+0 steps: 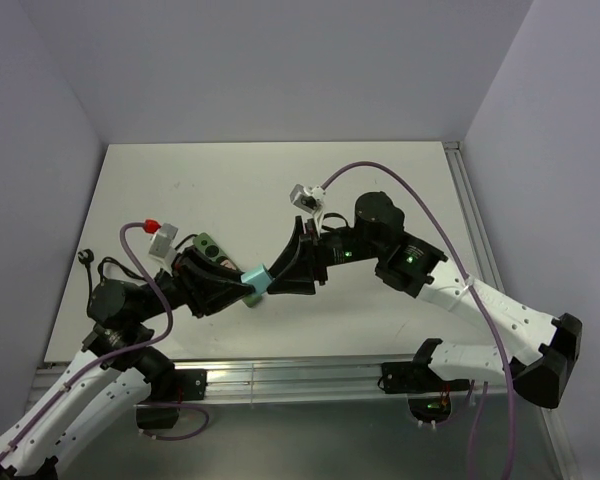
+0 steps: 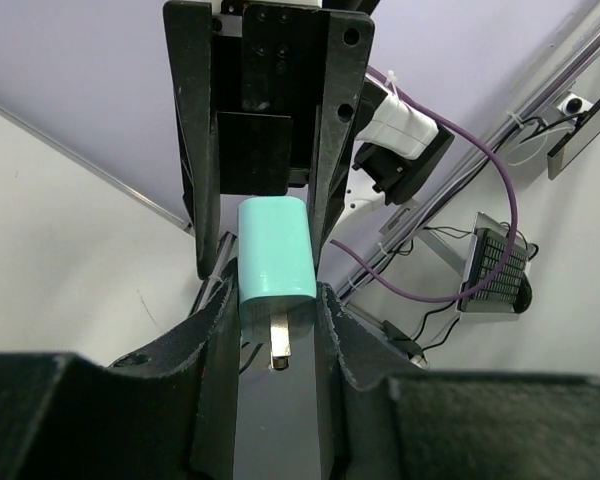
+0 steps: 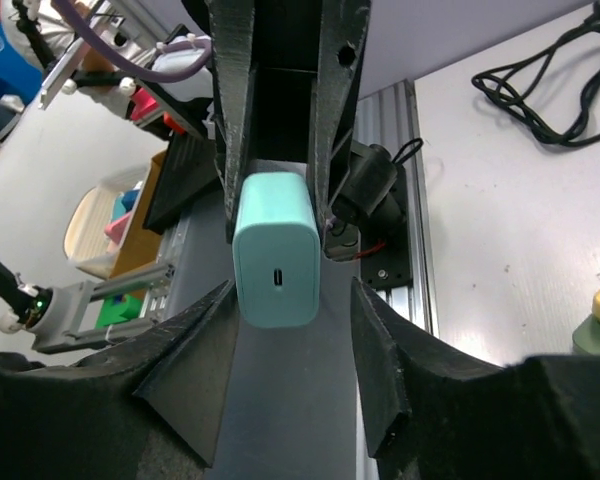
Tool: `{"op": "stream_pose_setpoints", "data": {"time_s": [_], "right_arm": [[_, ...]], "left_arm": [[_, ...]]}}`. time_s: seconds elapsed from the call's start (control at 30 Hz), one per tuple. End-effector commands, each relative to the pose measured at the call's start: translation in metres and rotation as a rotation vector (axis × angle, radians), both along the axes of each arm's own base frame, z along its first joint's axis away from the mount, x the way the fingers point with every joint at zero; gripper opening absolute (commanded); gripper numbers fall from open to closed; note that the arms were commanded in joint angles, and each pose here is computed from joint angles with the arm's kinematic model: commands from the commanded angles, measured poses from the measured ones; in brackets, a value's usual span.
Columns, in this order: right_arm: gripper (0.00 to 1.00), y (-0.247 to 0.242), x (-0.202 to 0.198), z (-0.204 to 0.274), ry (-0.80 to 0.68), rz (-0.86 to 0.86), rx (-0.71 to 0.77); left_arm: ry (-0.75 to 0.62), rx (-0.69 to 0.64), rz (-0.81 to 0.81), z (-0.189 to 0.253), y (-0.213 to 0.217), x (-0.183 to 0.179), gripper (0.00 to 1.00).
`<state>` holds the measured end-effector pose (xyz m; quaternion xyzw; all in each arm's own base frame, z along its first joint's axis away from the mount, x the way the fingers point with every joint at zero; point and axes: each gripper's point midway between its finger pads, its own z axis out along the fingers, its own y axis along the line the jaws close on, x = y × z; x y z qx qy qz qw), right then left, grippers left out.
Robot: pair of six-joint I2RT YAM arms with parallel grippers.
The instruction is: Insert the plug
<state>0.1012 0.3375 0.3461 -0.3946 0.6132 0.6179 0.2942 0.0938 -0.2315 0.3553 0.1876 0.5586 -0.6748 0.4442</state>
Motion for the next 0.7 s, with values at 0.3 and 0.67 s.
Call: {"op": "stream_pose_setpoints", "data": {"time_s": [0.3, 0.67], "right_arm": [[0.4, 0.016, -0.009, 0.026, -0.016, 0.084, 0.103], [0.51, 0.018, -0.012, 0.033, -0.025, 0.119, 0.13]], "left_arm": [[-0.04, -0.032, -0.049, 0.004, 0.0, -0.009, 0.0], [-0.039, -0.026, -0.06, 0.001, -0.001, -0.011, 0.0]]}}
